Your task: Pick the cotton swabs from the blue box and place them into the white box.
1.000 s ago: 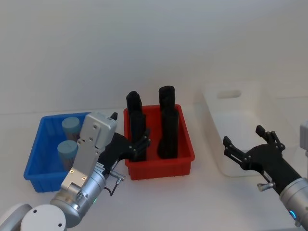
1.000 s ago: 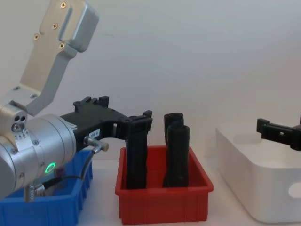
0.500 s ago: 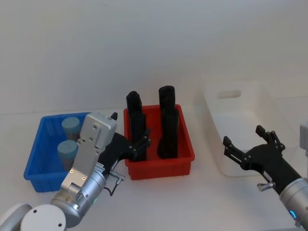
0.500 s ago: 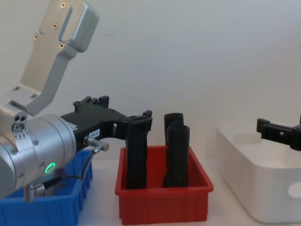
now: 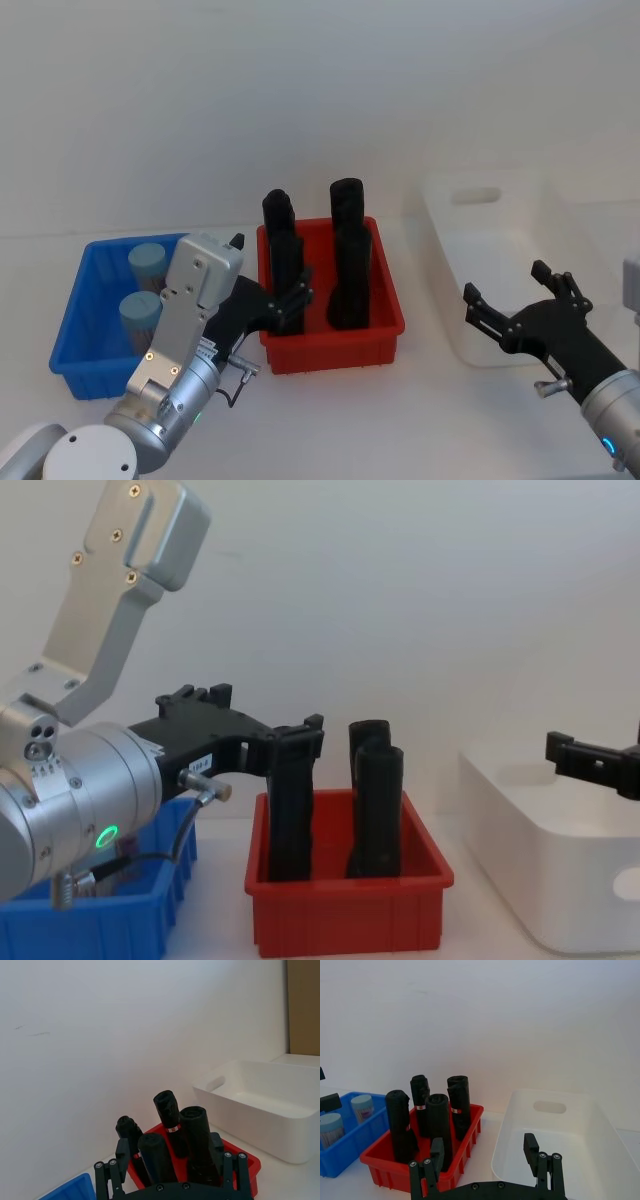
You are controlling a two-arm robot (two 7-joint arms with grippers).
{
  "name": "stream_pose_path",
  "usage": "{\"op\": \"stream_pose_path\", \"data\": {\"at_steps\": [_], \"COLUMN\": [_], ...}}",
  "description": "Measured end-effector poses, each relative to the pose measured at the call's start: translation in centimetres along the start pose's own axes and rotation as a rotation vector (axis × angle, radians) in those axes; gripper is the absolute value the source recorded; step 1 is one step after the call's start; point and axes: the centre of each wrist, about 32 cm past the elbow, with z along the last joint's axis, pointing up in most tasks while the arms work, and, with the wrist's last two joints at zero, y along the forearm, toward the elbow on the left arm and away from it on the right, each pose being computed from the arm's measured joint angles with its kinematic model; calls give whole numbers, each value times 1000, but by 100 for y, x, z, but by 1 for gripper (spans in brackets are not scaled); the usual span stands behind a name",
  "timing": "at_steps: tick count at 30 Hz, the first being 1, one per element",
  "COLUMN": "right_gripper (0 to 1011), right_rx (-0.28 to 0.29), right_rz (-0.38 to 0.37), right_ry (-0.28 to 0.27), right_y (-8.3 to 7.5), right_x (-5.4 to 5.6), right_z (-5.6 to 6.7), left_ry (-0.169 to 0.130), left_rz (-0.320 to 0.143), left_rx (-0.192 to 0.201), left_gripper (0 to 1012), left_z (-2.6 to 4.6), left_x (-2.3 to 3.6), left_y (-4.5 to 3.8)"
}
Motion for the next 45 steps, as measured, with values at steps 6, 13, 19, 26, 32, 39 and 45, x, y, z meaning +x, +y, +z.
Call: {"op": "stream_pose_path", "data": {"at_steps": [6, 13, 19, 26, 32, 39, 45], "right_gripper": [1002, 1002, 1002, 1002, 1002, 1002, 1002], "right_rx": [0, 0, 0, 0, 0, 0, 0], "right_rz": [0, 0, 0, 0, 0, 0, 0], "right_ry": [0, 0, 0, 0, 0, 0, 0], "right_y": [0, 0, 0, 0, 0, 0, 0], "right_x": [0, 0, 0, 0, 0, 0, 0], "right_z": [0, 0, 0, 0, 0, 0, 0], "left_ry": [0, 0, 0, 0, 0, 1, 16], "left_rz": [0, 0, 0, 0, 0, 0, 14], "left_rx": [0, 0, 0, 0, 0, 0, 17], "left_gripper": [1004, 1004, 1004, 1004, 1004, 1004, 1004], "left_z": [0, 0, 0, 0, 0, 1, -13], "left_x": [0, 0, 0, 0, 0, -1, 13], "left_y": [0, 0, 0, 0, 0, -2, -14]}}
